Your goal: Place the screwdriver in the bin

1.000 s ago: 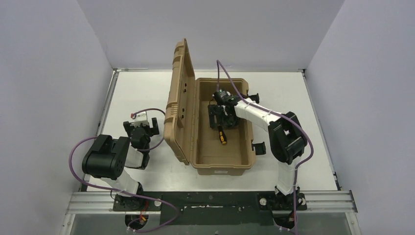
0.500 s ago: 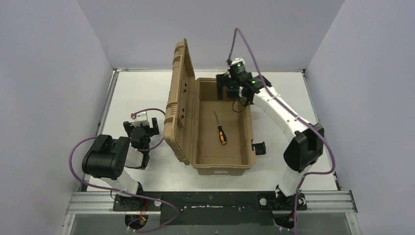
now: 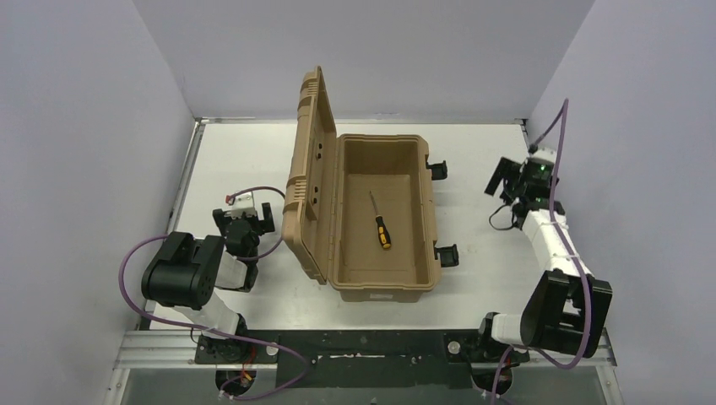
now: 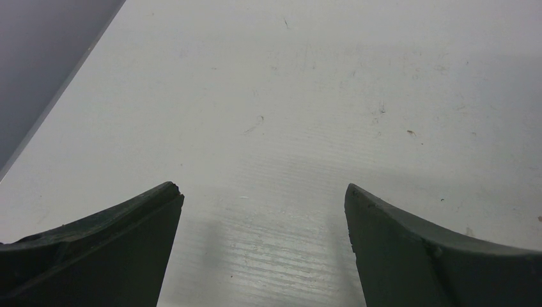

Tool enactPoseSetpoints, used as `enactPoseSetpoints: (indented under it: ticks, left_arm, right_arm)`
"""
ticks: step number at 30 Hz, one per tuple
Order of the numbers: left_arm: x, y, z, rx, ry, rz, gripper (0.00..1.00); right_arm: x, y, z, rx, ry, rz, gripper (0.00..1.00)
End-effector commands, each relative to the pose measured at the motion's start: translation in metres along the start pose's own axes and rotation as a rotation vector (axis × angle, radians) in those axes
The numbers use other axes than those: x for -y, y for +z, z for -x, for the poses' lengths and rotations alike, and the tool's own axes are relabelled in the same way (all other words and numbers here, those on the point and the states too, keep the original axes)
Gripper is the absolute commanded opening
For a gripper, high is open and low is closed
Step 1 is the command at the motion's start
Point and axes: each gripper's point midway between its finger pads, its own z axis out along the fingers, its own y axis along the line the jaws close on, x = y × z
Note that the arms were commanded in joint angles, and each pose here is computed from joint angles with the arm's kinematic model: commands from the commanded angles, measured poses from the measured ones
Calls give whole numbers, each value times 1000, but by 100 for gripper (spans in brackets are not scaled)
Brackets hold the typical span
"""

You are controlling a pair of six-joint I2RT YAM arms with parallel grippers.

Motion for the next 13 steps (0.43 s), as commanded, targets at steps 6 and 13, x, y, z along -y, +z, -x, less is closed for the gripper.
enactPoseSetpoints:
  ticks: [6,13]
  left_arm:
    - [1,8,20,64,-26,-3,97]
    - [2,8,20,60,-28,-9,97]
  right_arm:
    - [6,31,-77,152,-9,142,100]
    - [5,32,-91,136,-5,158,100]
